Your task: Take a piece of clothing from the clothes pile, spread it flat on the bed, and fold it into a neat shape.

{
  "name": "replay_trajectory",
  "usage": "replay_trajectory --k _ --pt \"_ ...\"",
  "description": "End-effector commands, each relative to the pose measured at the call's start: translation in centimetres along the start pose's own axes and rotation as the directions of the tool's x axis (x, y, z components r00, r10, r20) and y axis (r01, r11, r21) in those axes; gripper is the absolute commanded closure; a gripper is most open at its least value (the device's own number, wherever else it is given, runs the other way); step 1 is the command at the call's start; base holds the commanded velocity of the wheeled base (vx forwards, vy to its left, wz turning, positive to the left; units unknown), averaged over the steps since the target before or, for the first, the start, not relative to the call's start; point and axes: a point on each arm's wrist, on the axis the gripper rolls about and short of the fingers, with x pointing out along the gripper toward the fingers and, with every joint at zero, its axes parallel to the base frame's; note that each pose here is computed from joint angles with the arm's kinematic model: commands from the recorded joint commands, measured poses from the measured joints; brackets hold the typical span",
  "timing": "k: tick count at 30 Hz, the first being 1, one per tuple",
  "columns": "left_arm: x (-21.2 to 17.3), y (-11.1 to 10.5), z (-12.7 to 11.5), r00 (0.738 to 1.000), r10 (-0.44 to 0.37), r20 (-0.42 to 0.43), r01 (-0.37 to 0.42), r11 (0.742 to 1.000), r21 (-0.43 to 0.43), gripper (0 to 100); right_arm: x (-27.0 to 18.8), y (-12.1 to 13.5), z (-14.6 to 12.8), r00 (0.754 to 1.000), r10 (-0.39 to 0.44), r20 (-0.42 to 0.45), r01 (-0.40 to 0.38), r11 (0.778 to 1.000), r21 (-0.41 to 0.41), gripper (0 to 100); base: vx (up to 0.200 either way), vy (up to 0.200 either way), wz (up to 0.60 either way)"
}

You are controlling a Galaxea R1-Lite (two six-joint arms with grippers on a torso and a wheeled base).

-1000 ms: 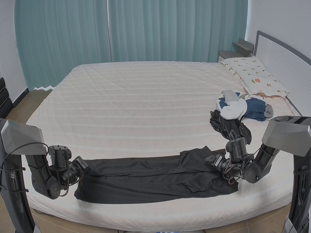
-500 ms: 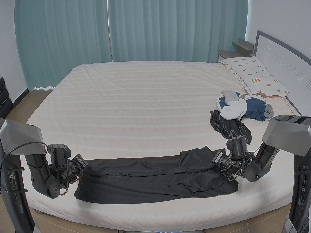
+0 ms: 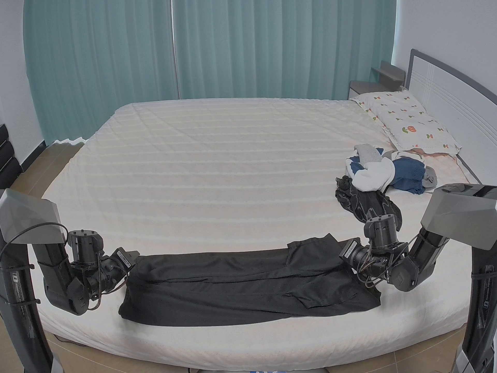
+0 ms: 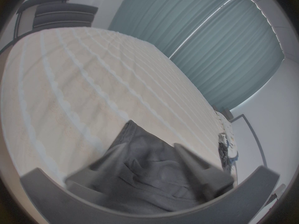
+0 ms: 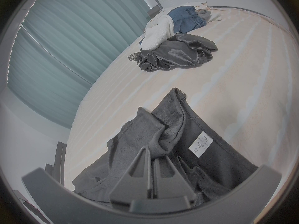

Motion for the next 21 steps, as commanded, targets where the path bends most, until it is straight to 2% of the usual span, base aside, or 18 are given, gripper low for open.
replay_trajectory --k 1,4,10,20,21 --pt "-0.1 1.2 0.6 0.998 -0.037 -0.051 0.037 0.999 -0.006 0 -0.3 0.1 -0.4 1.000 0.003 -0.014 -0.004 1.000 -0.010 100 0.000 0.000 0.00" --pt "0.2 1.6 0.4 0.995 -0.056 -0.087 0.058 0.998 0.020 0 -0.4 0.3 -0.6 1.000 0.011 -0.020 -0.011 1.000 -0.014 100 0.000 0.000 0.00" --pt "1.2 2.6 -0.5 0.993 -0.023 -0.119 0.036 0.994 0.108 0 -0.3 0.4 -0.6 1.000 0.020 -0.020 -0.021 1.000 -0.013 100 0.000 0.000 0.00" --pt "2.4 2.6 -0.4 0.993 -0.036 -0.112 0.049 0.992 0.116 0 -0.3 0.4 -0.6 1.000 0.020 -0.022 -0.020 1.000 -0.012 100 0.000 0.000 0.00" --pt "2.5 2.6 -0.5 0.993 -0.035 -0.111 0.048 0.992 0.119 100 -0.3 0.4 -0.6 1.000 0.020 -0.022 -0.020 1.000 -0.012 100 0.000 0.000 0.00"
